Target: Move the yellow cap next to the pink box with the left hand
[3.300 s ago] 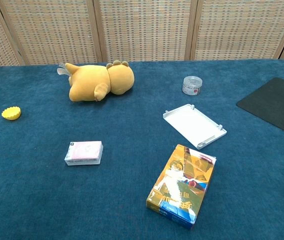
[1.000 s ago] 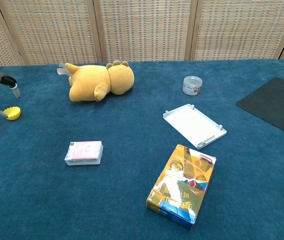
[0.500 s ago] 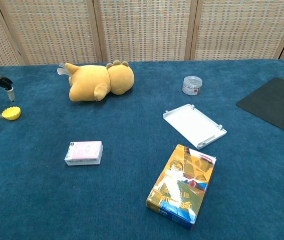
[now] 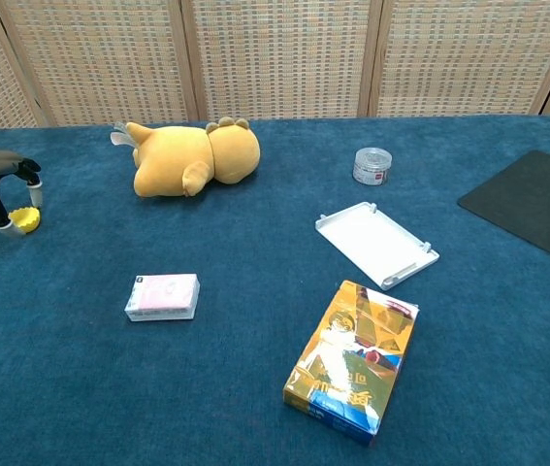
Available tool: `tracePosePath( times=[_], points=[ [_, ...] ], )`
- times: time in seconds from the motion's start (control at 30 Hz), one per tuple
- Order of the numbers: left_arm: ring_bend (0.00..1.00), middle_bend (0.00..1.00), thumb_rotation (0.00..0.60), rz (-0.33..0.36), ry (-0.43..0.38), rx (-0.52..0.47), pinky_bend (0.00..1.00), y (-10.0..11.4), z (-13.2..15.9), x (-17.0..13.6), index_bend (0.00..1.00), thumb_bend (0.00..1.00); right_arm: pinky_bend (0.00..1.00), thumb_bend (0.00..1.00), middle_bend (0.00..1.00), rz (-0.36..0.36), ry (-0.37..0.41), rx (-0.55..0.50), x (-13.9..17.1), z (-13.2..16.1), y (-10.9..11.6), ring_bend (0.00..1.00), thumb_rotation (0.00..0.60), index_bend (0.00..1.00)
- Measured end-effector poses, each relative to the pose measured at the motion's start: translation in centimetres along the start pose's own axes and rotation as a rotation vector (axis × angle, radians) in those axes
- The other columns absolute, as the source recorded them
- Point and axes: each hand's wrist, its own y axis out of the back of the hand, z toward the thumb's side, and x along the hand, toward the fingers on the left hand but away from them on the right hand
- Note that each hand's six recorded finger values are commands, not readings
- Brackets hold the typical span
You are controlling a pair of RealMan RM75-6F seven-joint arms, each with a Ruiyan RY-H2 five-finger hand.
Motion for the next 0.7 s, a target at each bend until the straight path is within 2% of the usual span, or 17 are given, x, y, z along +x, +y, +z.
tracePosePath(
  times=[0.5, 0.7],
  points=[
    [0.00, 0.00, 0.600, -0.017, 0.009, 0.045, 0.00, -0.3, -1.1, -0.4, 0.41, 0.24, 0.07, 0.00, 0.00, -0.021, 0.015, -0.018, 0.1, 0.2, 0.3, 0.00, 0.600, 0.06],
    [0.00, 0.00, 0.600, -0.023, 0.008, 0.050, 0.00, -0.8, -0.9, -0.5, 0.46, 0.28, 0.07, 0.00, 0.00, -0.031, 0.020, -0.026, 0.3, 0.3, 0.5, 0.00, 0.600, 0.06]
  ],
)
